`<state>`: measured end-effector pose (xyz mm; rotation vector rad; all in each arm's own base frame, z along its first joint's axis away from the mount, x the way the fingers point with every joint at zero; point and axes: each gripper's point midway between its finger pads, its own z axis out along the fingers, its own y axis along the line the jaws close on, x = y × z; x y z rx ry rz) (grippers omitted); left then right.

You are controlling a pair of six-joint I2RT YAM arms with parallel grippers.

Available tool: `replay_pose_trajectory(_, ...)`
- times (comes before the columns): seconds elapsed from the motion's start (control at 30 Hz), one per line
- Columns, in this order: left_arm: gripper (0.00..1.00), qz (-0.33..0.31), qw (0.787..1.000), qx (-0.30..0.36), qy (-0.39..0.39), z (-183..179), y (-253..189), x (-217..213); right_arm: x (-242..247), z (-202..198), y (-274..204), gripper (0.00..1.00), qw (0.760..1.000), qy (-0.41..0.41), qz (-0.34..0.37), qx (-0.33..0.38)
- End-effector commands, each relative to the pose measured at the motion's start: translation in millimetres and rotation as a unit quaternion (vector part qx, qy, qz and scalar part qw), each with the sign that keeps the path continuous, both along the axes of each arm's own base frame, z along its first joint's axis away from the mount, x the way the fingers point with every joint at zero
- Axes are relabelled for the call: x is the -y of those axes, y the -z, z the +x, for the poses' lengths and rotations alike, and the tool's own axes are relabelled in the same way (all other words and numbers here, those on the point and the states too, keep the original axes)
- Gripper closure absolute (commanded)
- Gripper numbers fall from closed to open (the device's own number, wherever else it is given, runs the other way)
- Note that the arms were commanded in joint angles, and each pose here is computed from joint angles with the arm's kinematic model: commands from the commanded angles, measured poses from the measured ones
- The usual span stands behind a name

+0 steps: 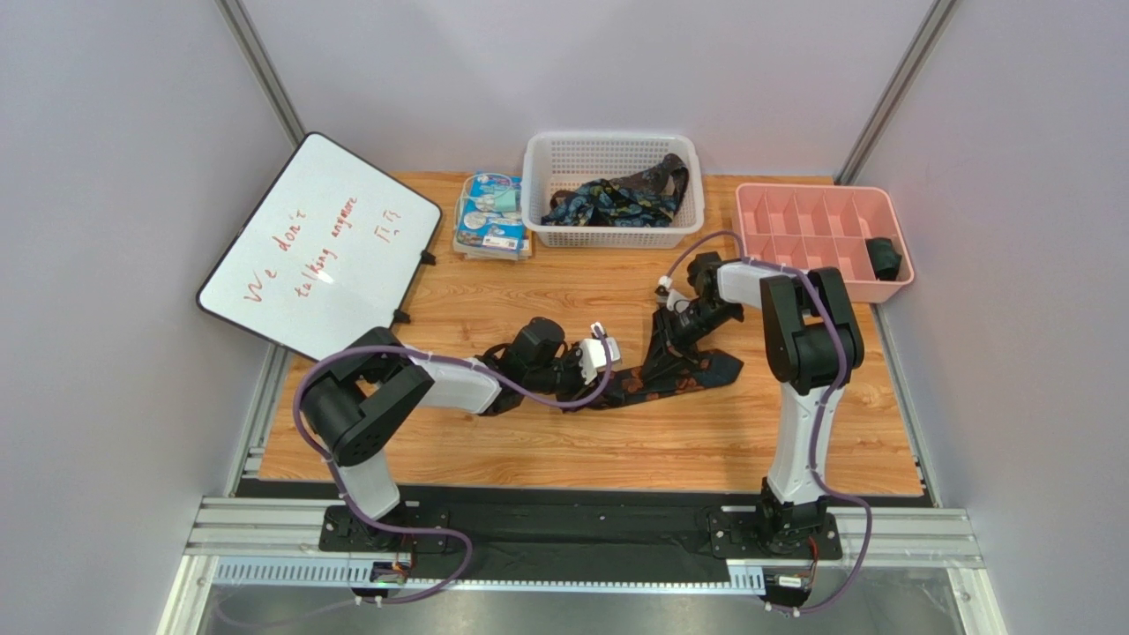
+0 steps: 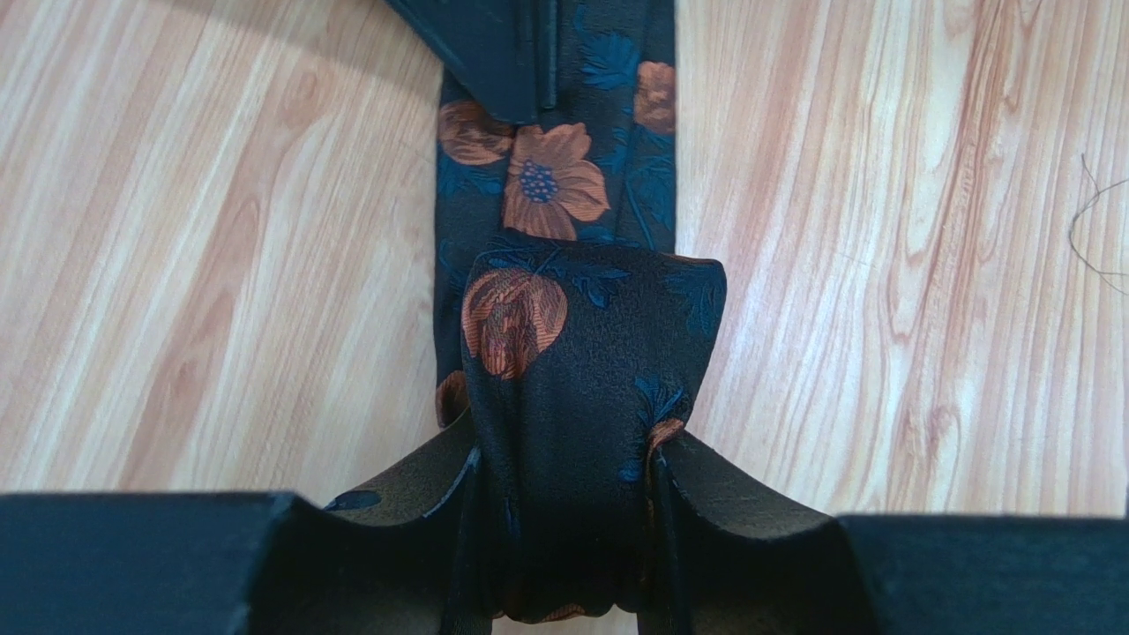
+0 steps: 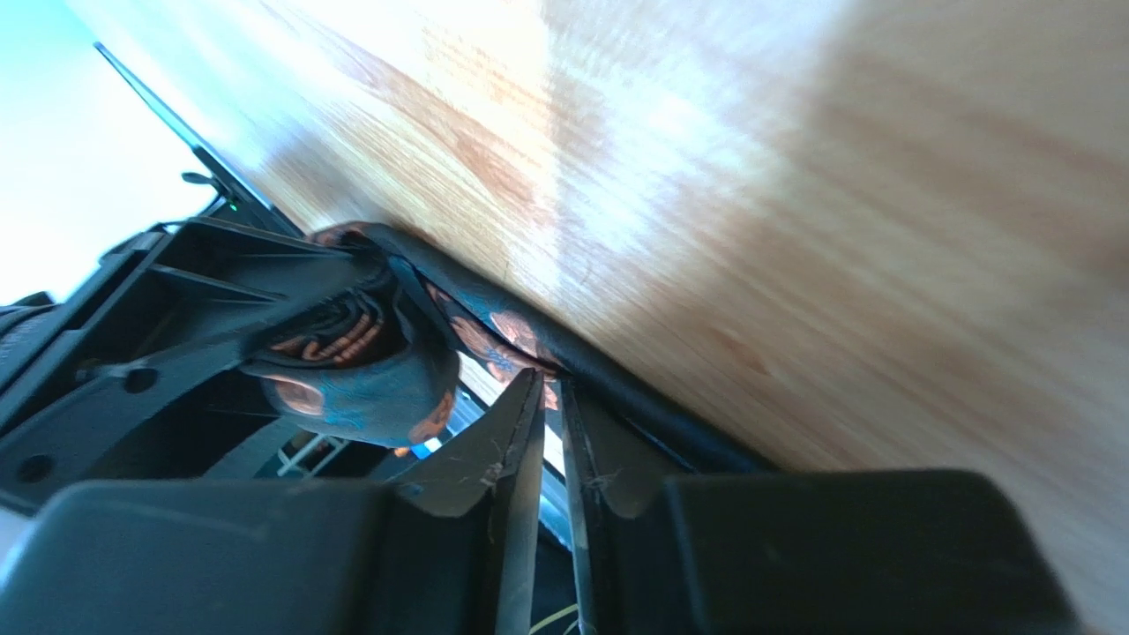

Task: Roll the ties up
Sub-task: Roll the tie at the center of the board.

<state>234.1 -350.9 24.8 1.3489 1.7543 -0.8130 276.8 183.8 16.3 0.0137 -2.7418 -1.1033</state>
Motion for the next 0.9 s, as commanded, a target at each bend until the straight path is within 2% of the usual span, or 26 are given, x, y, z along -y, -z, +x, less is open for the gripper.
replay_pose_trajectory(0.0,0.83,0.009,0.999,-0.011,-0.040,6,-18,-7,25,-21,50,0.82,0.994,-0.048,-0.102,-0.014)
replay_pose_trajectory(0.1,0.82,0.041,0.998,-0.010,-0.047,5,-23,-18,40,-22,59,0.83,0.990,-0.046,-0.135,-0.017)
replay_pose_trajectory(0.27,0.80,0.114,0.993,-0.014,-0.003,-5,12,-29,27,-8,36,0.79,0.995,-0.040,-0.090,0.015)
replay_pose_trajectory(0.37,0.76,0.149,0.989,-0.014,0.010,-9,27,-27,13,-1,13,0.68,0.998,-0.038,-0.040,0.033)
replay_pose_trajectory(0.4,0.75,0.158,0.987,-0.019,0.007,-10,32,-28,9,5,-1,0.59,0.998,-0.036,-0.027,0.046)
replay_pose_trajectory(0.53,0.73,0.174,0.985,-0.013,0.004,-10,36,-26,-9,6,-38,0.42,0.998,-0.020,0.041,0.042)
replay_pose_trajectory(0.73,0.71,0.181,0.983,-0.017,-0.005,-10,41,-29,-33,-13,-54,0.41,0.993,-0.019,0.117,0.010)
replay_pose_trajectory(0.87,0.69,0.178,0.984,-0.021,-0.006,-12,40,-28,-44,-24,-51,0.41,0.991,-0.040,0.124,0.012)
